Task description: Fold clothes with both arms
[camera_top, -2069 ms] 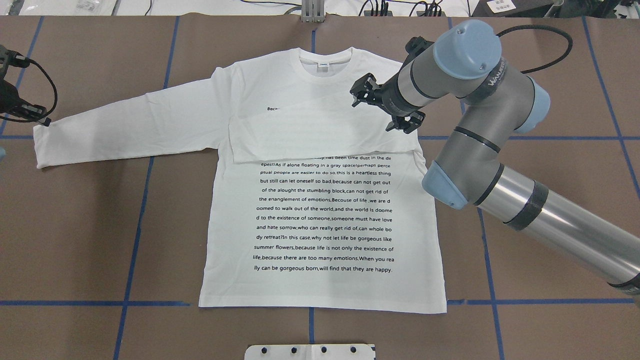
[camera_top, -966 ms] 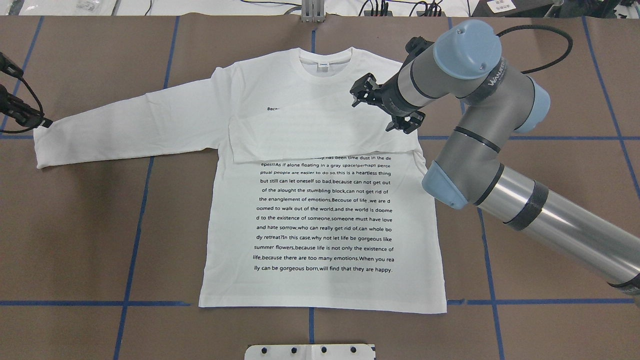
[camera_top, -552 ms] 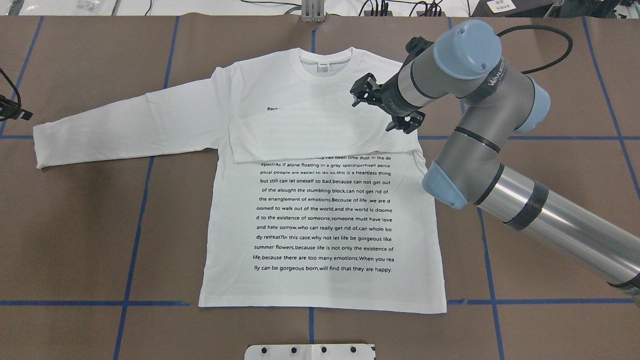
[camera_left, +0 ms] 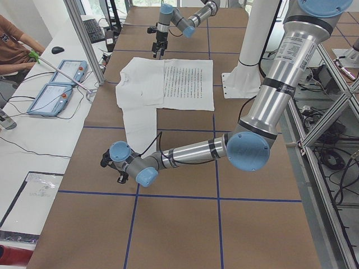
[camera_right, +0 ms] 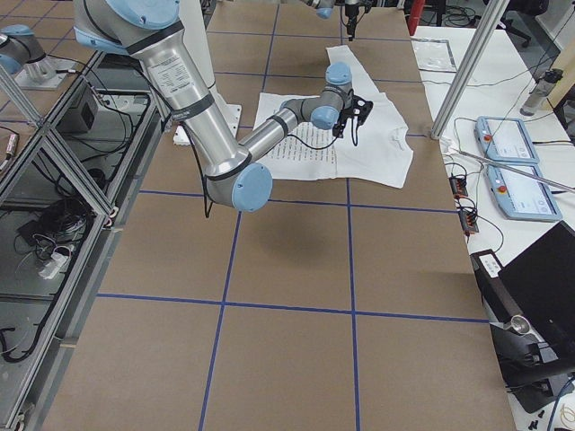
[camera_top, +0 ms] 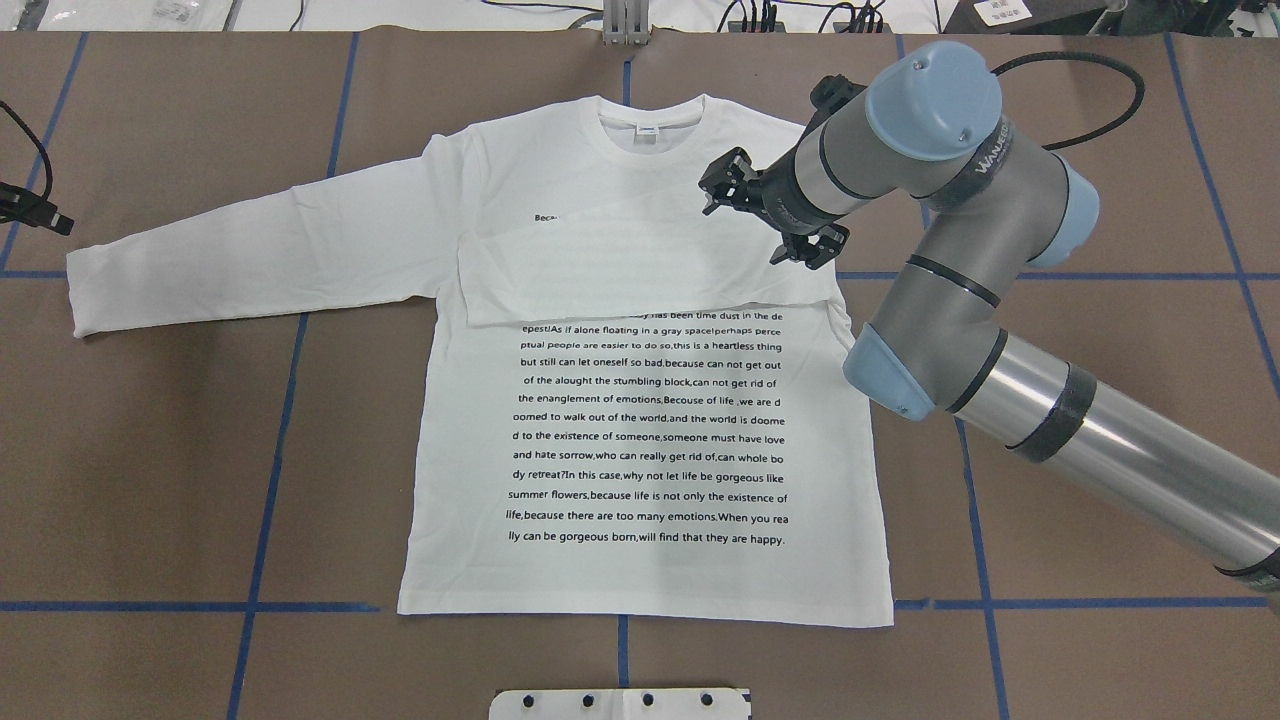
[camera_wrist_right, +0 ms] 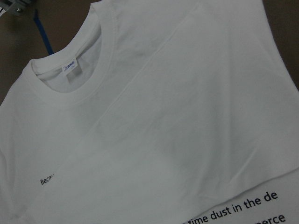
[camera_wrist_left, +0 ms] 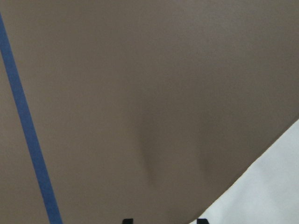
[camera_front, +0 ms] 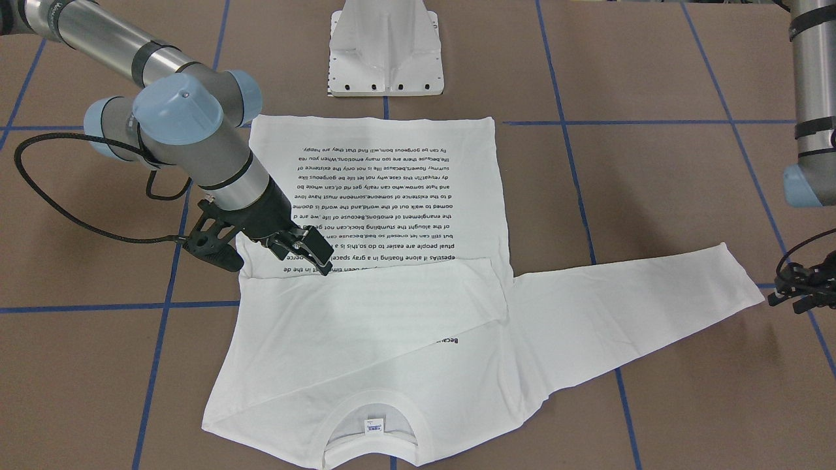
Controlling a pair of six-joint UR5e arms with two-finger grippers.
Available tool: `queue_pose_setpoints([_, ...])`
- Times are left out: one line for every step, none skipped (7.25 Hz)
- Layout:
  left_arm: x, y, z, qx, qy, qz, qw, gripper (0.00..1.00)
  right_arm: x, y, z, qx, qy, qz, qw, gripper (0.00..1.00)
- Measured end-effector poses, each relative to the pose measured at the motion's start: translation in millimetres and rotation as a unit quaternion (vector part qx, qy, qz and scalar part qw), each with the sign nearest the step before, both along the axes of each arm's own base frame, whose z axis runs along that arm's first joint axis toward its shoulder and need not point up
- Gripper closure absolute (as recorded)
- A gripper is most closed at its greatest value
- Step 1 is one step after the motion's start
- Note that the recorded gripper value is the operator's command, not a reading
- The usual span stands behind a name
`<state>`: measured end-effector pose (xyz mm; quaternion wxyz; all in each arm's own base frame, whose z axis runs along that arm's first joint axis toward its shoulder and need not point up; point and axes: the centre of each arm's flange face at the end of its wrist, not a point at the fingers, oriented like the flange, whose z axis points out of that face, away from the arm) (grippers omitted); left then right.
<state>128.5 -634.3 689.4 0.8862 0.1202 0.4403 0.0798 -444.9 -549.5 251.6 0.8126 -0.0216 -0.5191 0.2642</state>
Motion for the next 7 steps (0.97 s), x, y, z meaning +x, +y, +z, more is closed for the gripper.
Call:
queue_pose_setpoints([5,4,3,-0.029,0.005,-0.013,0.9995,0.46,0,0,0,0.0,0.0,0.0,1.0,0.01])
queue_pose_setpoints([9,7,6,-0.046,0.006,-0.018,0.9988,0.46,0,0,0,0.0,0.0,0.001,1.0,0.01])
queue_pose_setpoints([13,9,8,-0.057,0.005,-0.019,0.9982,0.46,2,0,-1,0.001,-0.001,0.002,1.0,0.01])
queue_pose_setpoints([18,10,9,-0.064,0.003,-0.017,0.9978,0.46,4,1,-3,0.002,-0.002,0.003,1.0,0.01])
queue_pose_setpoints([23,12,10,-0.068,0.003,-0.013,0.9976,0.46,6,2,-5,0.004,-0.004,0.003,1.0,0.01])
queue_pose_setpoints([28,14,10,-0.07,0.003,-0.008,0.9975,0.47,8,4,-6,0.005,-0.005,0.003,1.0,0.01])
queue_pose_setpoints([30,16,11,-0.071,0.005,-0.005,0.9974,0.59,10,5,-7,0.006,-0.006,0.003,1.0,0.01])
